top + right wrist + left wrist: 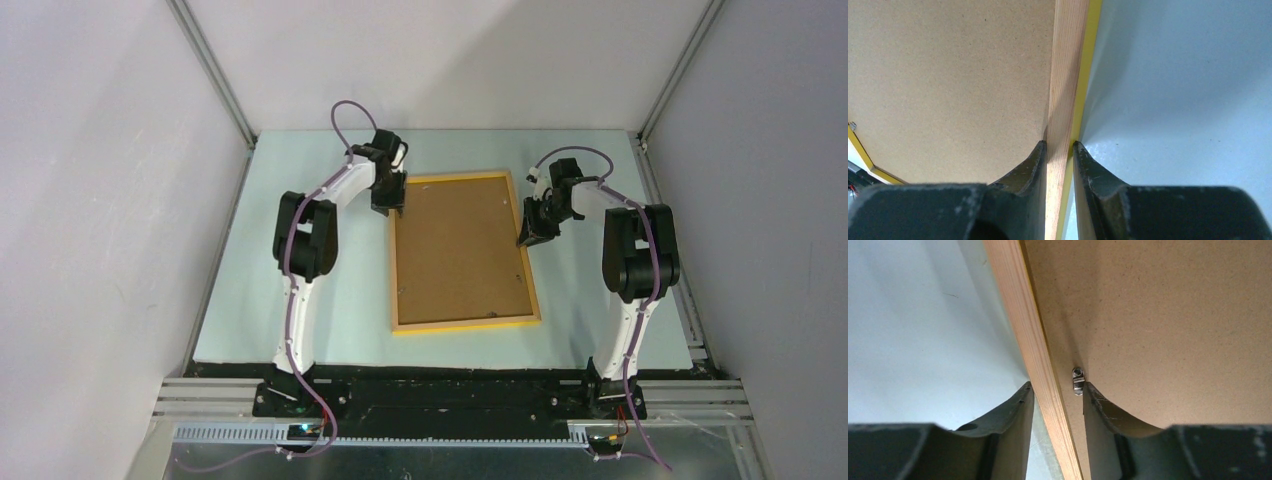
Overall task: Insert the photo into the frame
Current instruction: Install the photo frame at the center of the board.
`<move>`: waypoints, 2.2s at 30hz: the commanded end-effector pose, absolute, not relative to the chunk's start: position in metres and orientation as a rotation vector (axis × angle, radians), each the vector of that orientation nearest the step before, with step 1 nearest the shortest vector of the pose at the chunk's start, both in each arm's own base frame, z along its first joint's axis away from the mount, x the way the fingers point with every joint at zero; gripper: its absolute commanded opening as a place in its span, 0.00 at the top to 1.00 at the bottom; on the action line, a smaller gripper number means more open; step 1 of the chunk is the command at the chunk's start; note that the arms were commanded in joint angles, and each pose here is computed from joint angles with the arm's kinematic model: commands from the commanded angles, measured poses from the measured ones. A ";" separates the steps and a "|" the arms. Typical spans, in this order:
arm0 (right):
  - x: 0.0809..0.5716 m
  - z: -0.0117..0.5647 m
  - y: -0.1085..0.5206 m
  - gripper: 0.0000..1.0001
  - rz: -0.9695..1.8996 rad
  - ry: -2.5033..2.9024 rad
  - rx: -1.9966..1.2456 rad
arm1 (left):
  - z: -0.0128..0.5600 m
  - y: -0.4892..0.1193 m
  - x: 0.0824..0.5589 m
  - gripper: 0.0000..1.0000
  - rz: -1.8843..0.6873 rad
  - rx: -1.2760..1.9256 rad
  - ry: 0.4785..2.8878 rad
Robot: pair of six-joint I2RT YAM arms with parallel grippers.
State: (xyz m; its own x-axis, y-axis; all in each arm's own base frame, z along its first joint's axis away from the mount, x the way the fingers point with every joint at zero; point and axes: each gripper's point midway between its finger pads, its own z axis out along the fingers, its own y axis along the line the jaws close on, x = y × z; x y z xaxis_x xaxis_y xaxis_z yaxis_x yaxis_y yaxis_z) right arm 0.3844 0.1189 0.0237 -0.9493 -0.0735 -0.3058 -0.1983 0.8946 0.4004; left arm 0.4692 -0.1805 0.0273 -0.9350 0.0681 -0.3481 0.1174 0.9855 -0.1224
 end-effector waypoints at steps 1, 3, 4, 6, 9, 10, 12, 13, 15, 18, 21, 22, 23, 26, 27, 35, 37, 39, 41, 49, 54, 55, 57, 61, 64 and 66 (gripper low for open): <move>0.368 0.023 0.131 1.00 0.717 2.809 -0.221 | 0.032 -0.179 0.481 0.60 -0.187 0.139 2.741; 0.368 0.023 0.131 1.00 0.719 2.810 -0.219 | 0.033 -0.178 0.481 0.63 -0.184 0.143 2.739; 0.368 0.023 0.131 1.00 0.721 2.809 -0.220 | 0.032 -0.178 0.481 0.64 -0.184 0.146 2.740; 0.368 0.024 0.131 1.00 0.722 2.809 -0.221 | 0.033 -0.178 0.481 0.66 -0.186 0.148 2.738; 0.367 0.025 0.131 1.00 0.724 2.809 -0.219 | 0.034 -0.179 0.482 0.70 -0.192 0.152 2.735; 0.367 0.025 0.131 1.00 0.724 2.809 -0.218 | 0.034 -0.179 0.482 0.70 -0.194 0.153 2.734; 0.368 0.025 0.131 1.00 0.725 2.808 -0.218 | 0.035 -0.179 0.482 0.71 -0.195 0.156 2.734; 0.368 0.025 0.131 1.00 0.725 2.807 -0.219 | 0.035 -0.179 0.482 0.71 -0.195 0.155 2.734; 0.367 0.024 0.131 1.00 0.724 2.810 -0.218 | 0.034 -0.179 0.481 0.72 -0.198 0.158 2.735; 0.368 0.024 0.131 1.00 0.726 2.808 -0.217 | 0.038 -0.180 0.480 0.65 -0.206 0.163 2.731; 0.370 0.025 0.130 1.00 0.728 2.804 -0.193 | 0.044 -0.180 0.479 0.49 -0.208 0.172 2.722; 0.371 0.025 0.130 1.00 0.726 2.803 -0.185 | 0.049 -0.179 0.478 0.42 -0.211 0.173 2.715; 0.373 0.026 0.128 1.00 0.722 2.799 -0.172 | 0.054 -0.179 0.476 0.38 -0.217 0.178 2.708; 0.377 0.025 0.123 1.00 0.721 2.792 -0.126 | 0.066 -0.181 0.470 0.24 -0.248 0.211 2.694; 0.380 0.026 0.121 1.00 0.728 2.786 -0.100 | 0.071 -0.182 0.465 0.22 -0.271 0.224 2.690; 0.393 0.031 0.102 1.00 0.757 2.753 0.048 | 0.080 -0.177 0.422 0.10 -0.337 0.387 2.708; 0.396 0.032 0.100 1.00 0.759 2.744 0.070 | 0.080 -0.174 0.409 0.07 -0.341 0.421 2.716; 0.397 0.033 0.097 1.00 0.748 2.739 0.080 | 0.082 -0.172 0.398 0.05 -0.351 0.458 2.715; 0.398 0.033 0.095 1.00 0.734 2.737 0.083 | 0.083 -0.172 0.388 0.02 -0.354 0.500 2.711; 0.398 0.032 0.089 1.00 0.692 2.733 0.093 | 0.077 -0.181 0.349 0.00 -0.333 0.721 2.701; 0.397 0.032 0.089 1.00 0.690 2.730 0.092 | 0.065 -0.199 0.325 0.00 -0.319 0.870 2.703; 0.397 0.032 0.089 1.00 0.690 2.729 0.090 | 0.063 -0.204 0.321 0.00 -0.322 0.892 2.703; 0.397 0.031 0.089 1.00 0.696 2.729 0.087 | 0.059 -0.209 0.315 0.00 -0.329 0.911 2.711; 0.397 0.030 0.078 1.00 0.700 2.726 0.126 | 0.055 -0.215 0.305 0.00 -0.338 0.941 2.715; 0.397 0.030 0.077 1.00 0.701 2.724 0.128 | 0.055 -0.218 0.298 0.00 -0.327 0.970 2.706; 0.397 0.030 0.077 1.00 0.701 2.724 0.127 | 0.055 -0.220 0.294 0.00 -0.316 0.989 2.700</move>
State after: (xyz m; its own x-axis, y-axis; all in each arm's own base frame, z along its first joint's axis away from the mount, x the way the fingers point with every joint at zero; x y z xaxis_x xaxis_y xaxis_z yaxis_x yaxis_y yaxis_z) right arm 0.3909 0.0860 0.0240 -0.9573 0.1333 -0.2566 -0.0105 0.8709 0.4914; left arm 0.2955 -0.2130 0.0369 -0.7805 0.5764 -0.2421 0.6159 0.7754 -0.1392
